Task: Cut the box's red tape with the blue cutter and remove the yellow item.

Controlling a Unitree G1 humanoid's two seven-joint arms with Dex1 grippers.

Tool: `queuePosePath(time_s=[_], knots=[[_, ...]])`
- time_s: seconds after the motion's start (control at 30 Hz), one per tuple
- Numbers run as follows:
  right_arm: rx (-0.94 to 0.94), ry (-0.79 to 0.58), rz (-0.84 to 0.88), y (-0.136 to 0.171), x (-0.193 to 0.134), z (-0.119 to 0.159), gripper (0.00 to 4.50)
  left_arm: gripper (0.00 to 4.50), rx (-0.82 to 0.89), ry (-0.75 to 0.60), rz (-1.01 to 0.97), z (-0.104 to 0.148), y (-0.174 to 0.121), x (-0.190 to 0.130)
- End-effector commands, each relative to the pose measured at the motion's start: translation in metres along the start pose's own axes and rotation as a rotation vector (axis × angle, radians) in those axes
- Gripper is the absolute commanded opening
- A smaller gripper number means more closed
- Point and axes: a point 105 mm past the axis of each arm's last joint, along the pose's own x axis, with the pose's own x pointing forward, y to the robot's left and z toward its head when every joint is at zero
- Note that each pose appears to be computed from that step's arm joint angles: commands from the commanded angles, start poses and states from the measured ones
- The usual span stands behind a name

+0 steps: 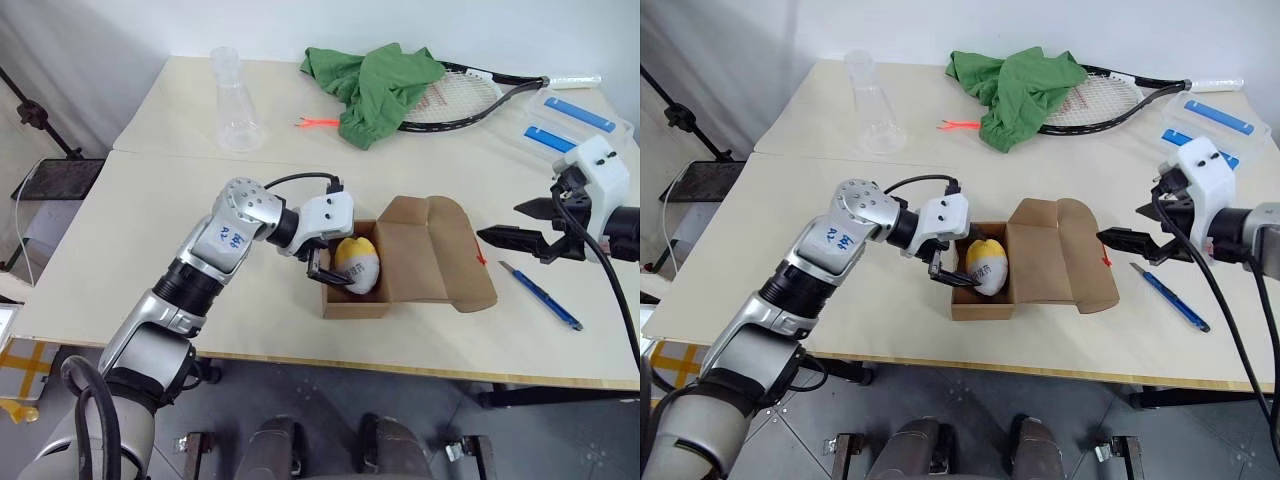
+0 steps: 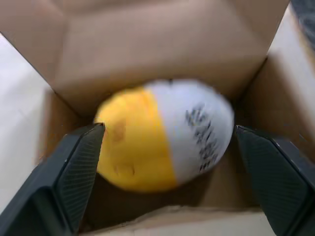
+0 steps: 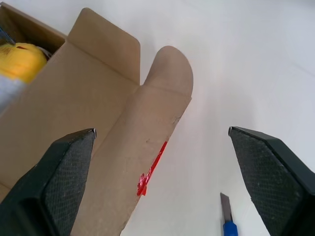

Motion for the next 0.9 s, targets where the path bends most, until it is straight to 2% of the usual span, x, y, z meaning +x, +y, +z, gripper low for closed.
queuePosePath(time_s=[0.03, 0.3, 0.47, 0.57, 0.67, 0.9], knots=[[-0.025, -0.048, -0.04, 0.002, -0.012, 0.01, 4.5, 3.69, 0.067, 0.026, -0.034, 0.004, 0.002, 0.005], [-0.009, -0.049, -0.065, 0.004, -0.017, 0.006, 4.5, 1.26, 0.074, -0.072, -0.032, 0.021, 0.008, 0.001], [-0.014, -0.05, -0.059, 0.003, -0.019, 0.006, 4.5, 0.01, 0.068, -0.165, -0.018, 0.037, 0.008, -0.007], [-0.028, -0.067, -0.048, 0.002, -0.019, 0.008, 4.5, 0.01, 0.053, -0.251, 0.016, 0.051, 0.011, -0.015], [-0.032, -0.088, -0.034, 0.002, -0.02, 0.01, 4.5, 0.01, 0.042, -0.28, 0.038, 0.056, 0.014, -0.018], [-0.066, -0.135, 0.046, 0.011, -0.02, 0.015, 4.5, 0.01, -0.014, -0.457, 0.221, 0.083, 0.037, -0.045]])
